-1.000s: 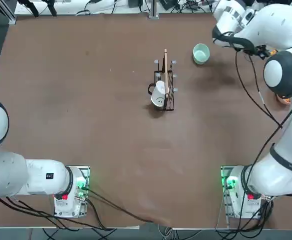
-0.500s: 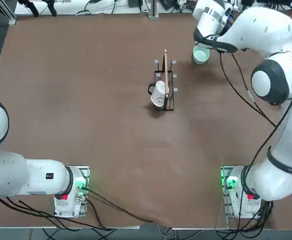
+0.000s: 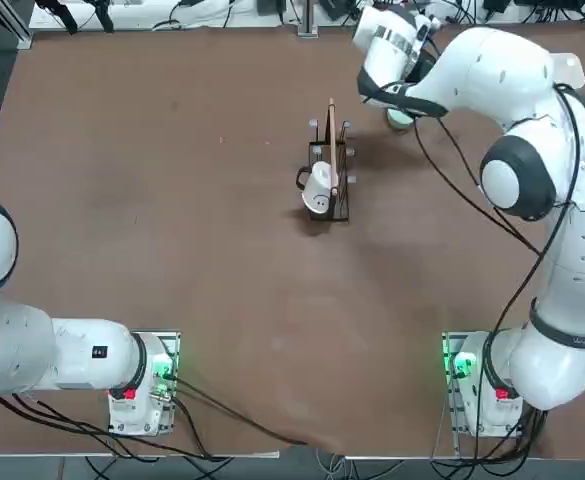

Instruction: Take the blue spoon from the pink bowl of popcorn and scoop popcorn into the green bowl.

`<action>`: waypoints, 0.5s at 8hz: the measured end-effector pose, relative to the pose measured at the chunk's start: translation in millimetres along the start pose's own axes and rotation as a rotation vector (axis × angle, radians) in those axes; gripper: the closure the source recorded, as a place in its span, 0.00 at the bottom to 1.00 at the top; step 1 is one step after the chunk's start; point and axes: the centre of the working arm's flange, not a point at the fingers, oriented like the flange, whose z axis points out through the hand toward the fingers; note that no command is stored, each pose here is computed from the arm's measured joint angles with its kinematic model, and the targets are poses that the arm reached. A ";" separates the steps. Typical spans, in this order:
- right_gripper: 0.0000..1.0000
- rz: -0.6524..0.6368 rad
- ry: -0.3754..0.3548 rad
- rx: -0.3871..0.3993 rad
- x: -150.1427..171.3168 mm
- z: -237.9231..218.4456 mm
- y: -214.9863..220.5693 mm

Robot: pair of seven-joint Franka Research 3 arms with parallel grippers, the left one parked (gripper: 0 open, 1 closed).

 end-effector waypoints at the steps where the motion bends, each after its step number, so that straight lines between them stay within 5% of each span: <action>1: 0.87 -0.010 0.011 0.028 -12.0 -20.2 -3.4; 4: 0.87 -0.019 0.054 0.071 -29.0 -53.7 -9.9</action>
